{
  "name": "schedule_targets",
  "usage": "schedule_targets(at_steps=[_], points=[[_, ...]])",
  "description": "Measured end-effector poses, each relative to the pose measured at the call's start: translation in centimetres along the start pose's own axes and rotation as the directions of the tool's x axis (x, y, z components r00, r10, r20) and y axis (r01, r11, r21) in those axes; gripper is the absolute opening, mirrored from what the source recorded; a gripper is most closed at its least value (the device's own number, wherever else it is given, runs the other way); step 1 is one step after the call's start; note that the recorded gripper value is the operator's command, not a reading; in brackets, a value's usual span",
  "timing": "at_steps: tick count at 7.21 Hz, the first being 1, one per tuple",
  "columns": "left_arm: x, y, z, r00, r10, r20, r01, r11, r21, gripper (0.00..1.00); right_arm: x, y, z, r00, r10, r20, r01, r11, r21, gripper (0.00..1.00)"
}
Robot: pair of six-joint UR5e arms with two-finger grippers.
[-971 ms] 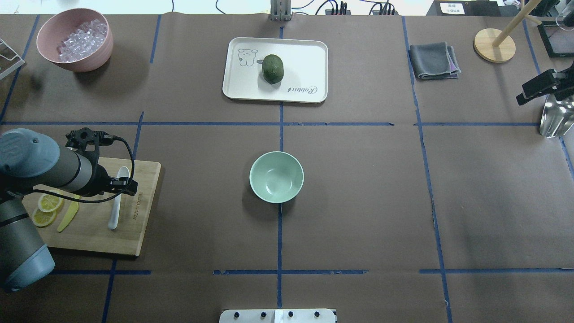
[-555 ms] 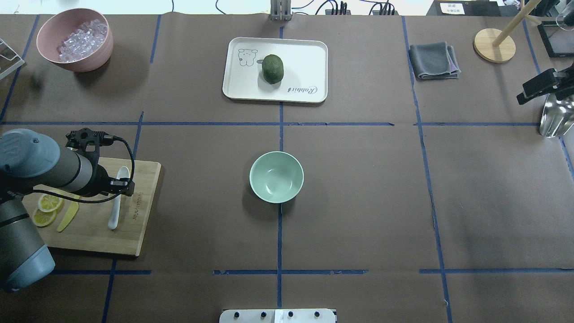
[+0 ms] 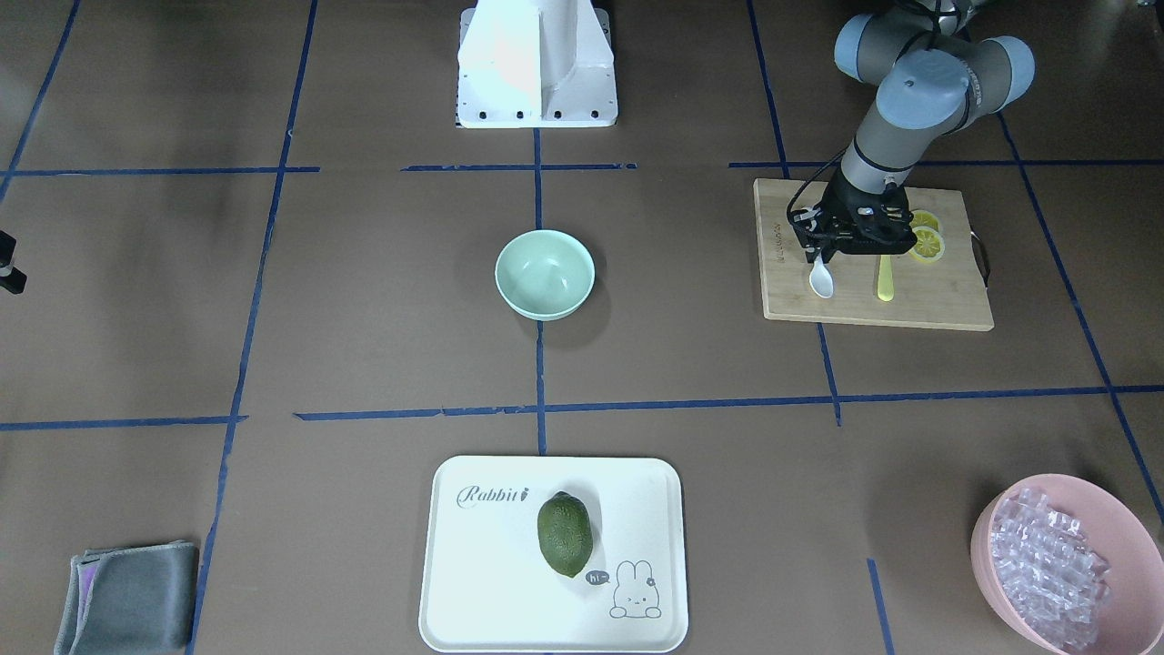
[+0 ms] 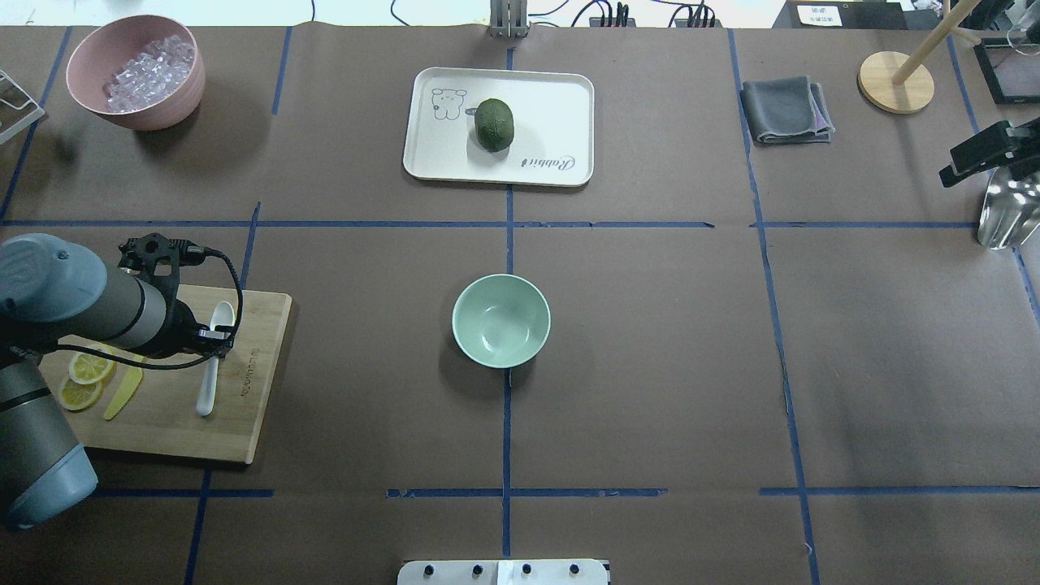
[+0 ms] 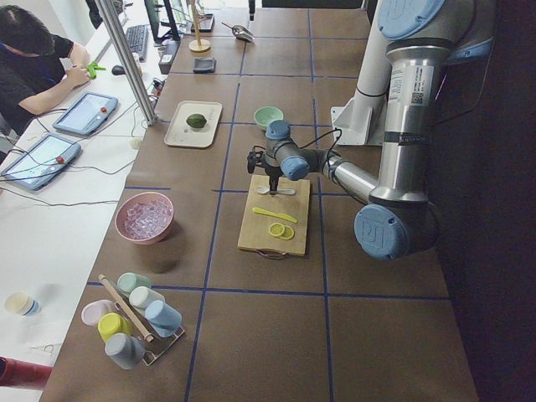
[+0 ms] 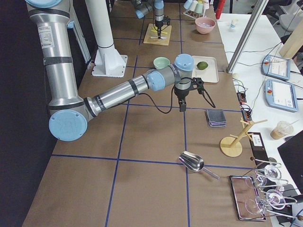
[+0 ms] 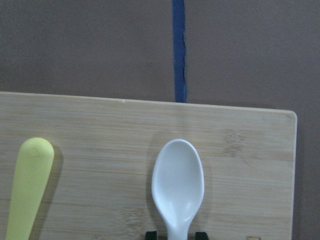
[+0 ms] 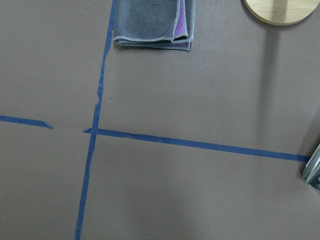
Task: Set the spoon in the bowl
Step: 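Lower the left gripper and close it on the white spoon handle, then lift the white spoon and carry it over the green bowl with the left gripper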
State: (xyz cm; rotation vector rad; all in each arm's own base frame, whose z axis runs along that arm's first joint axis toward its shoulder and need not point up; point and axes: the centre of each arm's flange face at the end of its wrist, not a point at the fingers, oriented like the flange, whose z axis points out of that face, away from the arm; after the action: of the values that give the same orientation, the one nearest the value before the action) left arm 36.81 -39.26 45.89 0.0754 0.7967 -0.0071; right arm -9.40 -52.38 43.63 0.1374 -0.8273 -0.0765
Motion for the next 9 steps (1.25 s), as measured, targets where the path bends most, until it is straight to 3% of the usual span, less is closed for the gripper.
schedule_targets(at_steps=[4, 7, 9], points=[[0.7, 0.3, -2.7, 0.999, -0.008, -0.044, 0.006, 0.999, -0.037, 0.0, 0.1, 0.0, -0.2, 1.0, 0.004, 0.0, -0.004, 1.0, 0.002, 1.0], [4.5, -0.3, -10.7, 0.998, -0.064, -0.015, 0.063, 0.994, -0.091, 0.0, 1.0, 0.3, -0.2, 1.0, 0.015, -0.005, -0.015, 1.0, 0.002, 1.0], [12.7, -2.3, -15.7, 0.997, -0.076, -0.025, 0.073, 0.993, -0.095, 0.0, 3.9, 1.8, -0.1, 1.0, 0.017, -0.019, -0.017, 1.0, -0.005, 1.0]])
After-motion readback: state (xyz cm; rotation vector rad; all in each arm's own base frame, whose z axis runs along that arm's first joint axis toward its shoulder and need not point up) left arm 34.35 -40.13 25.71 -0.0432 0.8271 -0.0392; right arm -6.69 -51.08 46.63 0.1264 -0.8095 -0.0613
